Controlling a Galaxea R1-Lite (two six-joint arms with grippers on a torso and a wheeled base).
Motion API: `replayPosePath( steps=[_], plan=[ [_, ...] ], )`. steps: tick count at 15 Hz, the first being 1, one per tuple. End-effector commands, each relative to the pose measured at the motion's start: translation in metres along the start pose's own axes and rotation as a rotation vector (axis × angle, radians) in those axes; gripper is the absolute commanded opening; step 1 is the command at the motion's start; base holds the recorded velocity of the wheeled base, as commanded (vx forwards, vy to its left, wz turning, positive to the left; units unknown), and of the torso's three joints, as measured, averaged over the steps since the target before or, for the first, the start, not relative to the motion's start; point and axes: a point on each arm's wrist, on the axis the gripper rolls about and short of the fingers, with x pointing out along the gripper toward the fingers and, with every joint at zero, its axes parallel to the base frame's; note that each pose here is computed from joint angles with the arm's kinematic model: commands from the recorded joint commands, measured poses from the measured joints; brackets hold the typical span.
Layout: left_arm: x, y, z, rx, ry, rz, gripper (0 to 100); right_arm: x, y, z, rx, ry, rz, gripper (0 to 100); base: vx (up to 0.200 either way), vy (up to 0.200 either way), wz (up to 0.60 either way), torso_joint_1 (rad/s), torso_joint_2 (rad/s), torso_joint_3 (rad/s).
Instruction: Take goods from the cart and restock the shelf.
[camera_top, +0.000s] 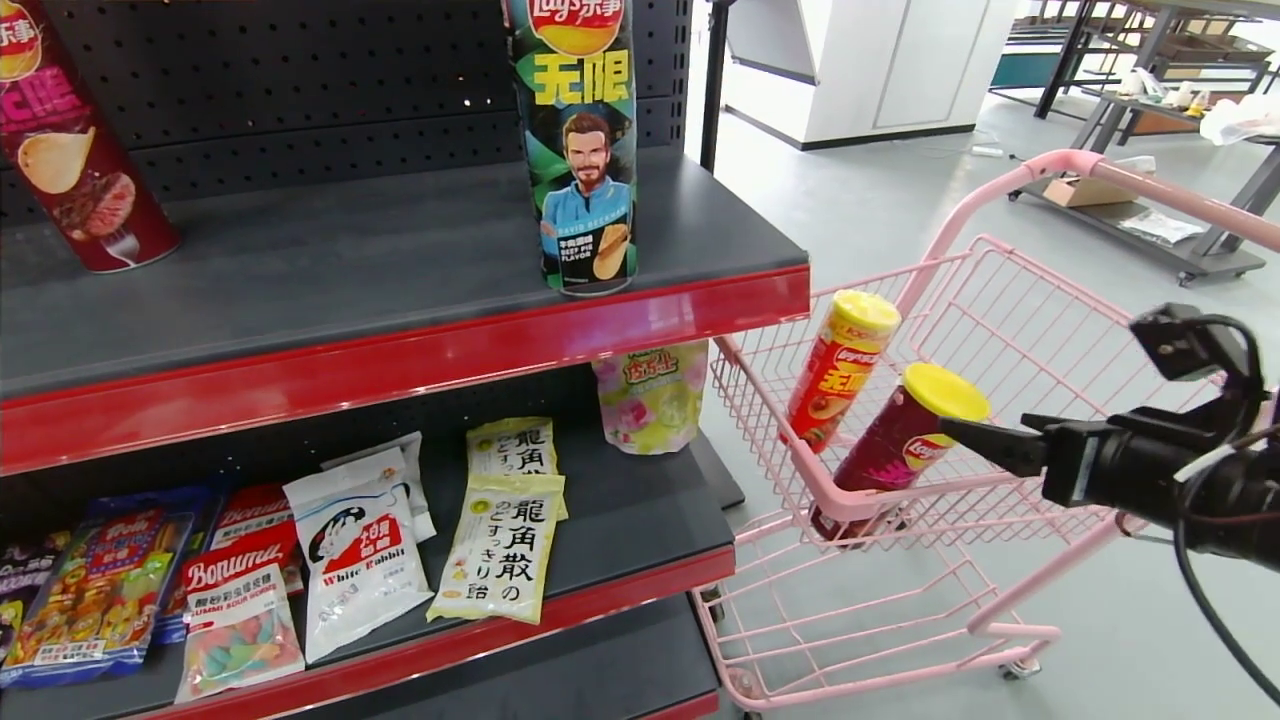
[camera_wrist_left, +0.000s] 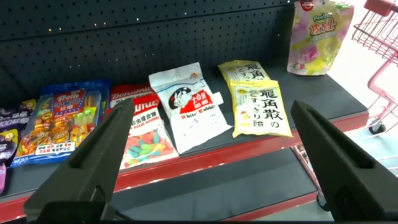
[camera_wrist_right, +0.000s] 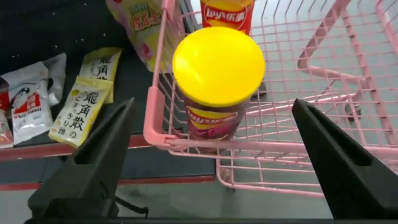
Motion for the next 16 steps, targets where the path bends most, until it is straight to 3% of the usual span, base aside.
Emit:
replayPosePath(
  steps=[1, 8, 12, 16],
  plan=[
    [0.0, 0.0, 0.0, 0.0, -0.001, 0.001, 100, 0.027, -0.006, -0.018, 0.022, 0.11, -0.003, 100, 0.0, 0.0, 0.0, 0.0, 0.0, 0.0],
    [0.0, 0.0, 0.0, 0.002, 0.001, 0.001, 100, 0.055, -0.012, -0.026, 0.087, 0.095, 0.013, 100, 0.0, 0.0, 0.0, 0.0, 0.0, 0.0],
    [0.0, 0.0, 0.0, 0.002, 0.001, 0.001, 100, 0.086, -0.018, -0.026, 0.076, 0.044, 0.027, 100, 0.0, 0.0, 0.0, 0.0, 0.0, 0.0],
    [0.0, 0.0, 0.0, 0.0, -0.001, 0.001, 100, 0.106, -0.017, -0.027, 0.067, 0.049, 0.053, 100, 0.0, 0.0, 0.0, 0.0, 0.0, 0.0]
  ],
)
